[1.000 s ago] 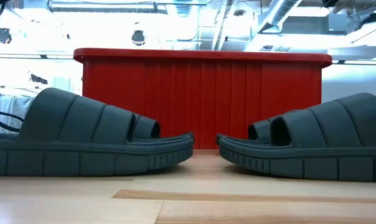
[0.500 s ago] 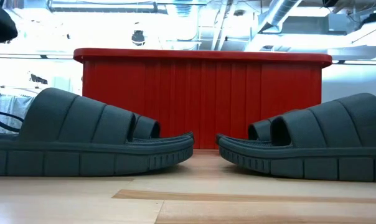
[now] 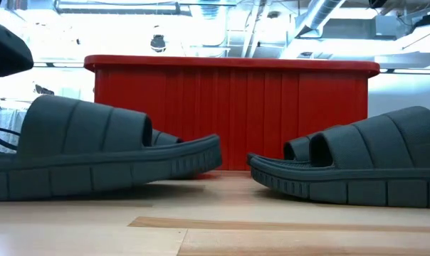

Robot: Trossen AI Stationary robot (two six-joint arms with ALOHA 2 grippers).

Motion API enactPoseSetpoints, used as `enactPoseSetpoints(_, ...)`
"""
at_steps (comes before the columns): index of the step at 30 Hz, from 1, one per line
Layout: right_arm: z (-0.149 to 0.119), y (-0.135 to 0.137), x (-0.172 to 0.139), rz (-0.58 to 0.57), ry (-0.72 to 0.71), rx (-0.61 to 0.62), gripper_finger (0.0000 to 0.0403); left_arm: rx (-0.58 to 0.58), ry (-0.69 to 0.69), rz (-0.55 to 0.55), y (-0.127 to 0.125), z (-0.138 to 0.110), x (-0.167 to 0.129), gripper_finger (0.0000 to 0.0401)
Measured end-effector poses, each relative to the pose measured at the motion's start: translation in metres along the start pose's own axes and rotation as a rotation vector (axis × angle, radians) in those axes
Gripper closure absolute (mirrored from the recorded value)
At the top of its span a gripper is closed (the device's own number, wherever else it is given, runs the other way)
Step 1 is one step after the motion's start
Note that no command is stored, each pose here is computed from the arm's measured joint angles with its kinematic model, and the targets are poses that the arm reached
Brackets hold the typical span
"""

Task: Pick and place slides into bin
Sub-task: Put the black slide into the red bin

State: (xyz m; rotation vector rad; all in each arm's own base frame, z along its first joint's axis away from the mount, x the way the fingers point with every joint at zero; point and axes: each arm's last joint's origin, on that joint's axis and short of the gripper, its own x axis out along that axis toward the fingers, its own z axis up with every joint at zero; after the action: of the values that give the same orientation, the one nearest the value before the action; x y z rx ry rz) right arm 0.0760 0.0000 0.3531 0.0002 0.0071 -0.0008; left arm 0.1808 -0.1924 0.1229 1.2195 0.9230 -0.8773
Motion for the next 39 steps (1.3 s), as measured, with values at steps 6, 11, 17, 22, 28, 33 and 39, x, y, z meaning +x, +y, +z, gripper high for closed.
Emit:
enactPoseSetpoints(6, 0.0, 0.0, 0.0, 0.0, 0.0, 0.0, 0.0403, -0.015, 0.012, -0.026, -0.003, 0.0, -0.001, 0.0381)
enactPoseSetpoints(11, 0.0, 0.0, 0.0, 0.0, 0.0, 0.0, 0.0403, -0.01, 0.029, -0.046, -0.003, 0.004, -0.007, 0.0385)
enactPoseSetpoints(17, 0.0, 0.0, 0.0, 0.0, 0.0, 0.0, 0.0403, 0.027, 0.06, -0.066, 0.001, 0.009, -0.027, 0.0387)
enactPoseSetpoints(22, 0.0, 0.0, 0.0, 0.0, 0.0, 0.0, 0.0403, 0.093, 0.097, -0.09, 0.001, 0.009, -0.05, 0.0389)
enactPoseSetpoints(28, 0.0, 0.0, 0.0, 0.0, 0.0, 0.0, 0.0403, 0.155, 0.055, -0.12, 0.001, 0.016, -0.086, 0.039)
enactPoseSetpoints(33, 0.0, 0.0, 0.0, 0.0, 0.0, 0.0, 0.0403, 0.207, 0.04, -0.078, 0.009, 0.018, -0.127, 0.039)
enactPoseSetpoints(39, 0.0, 0.0, 0.0, 0.0, 0.0, 0.0, 0.0403, 0.197, 0.091, 0.067, 0.03, 0.017, -0.176, 0.039)
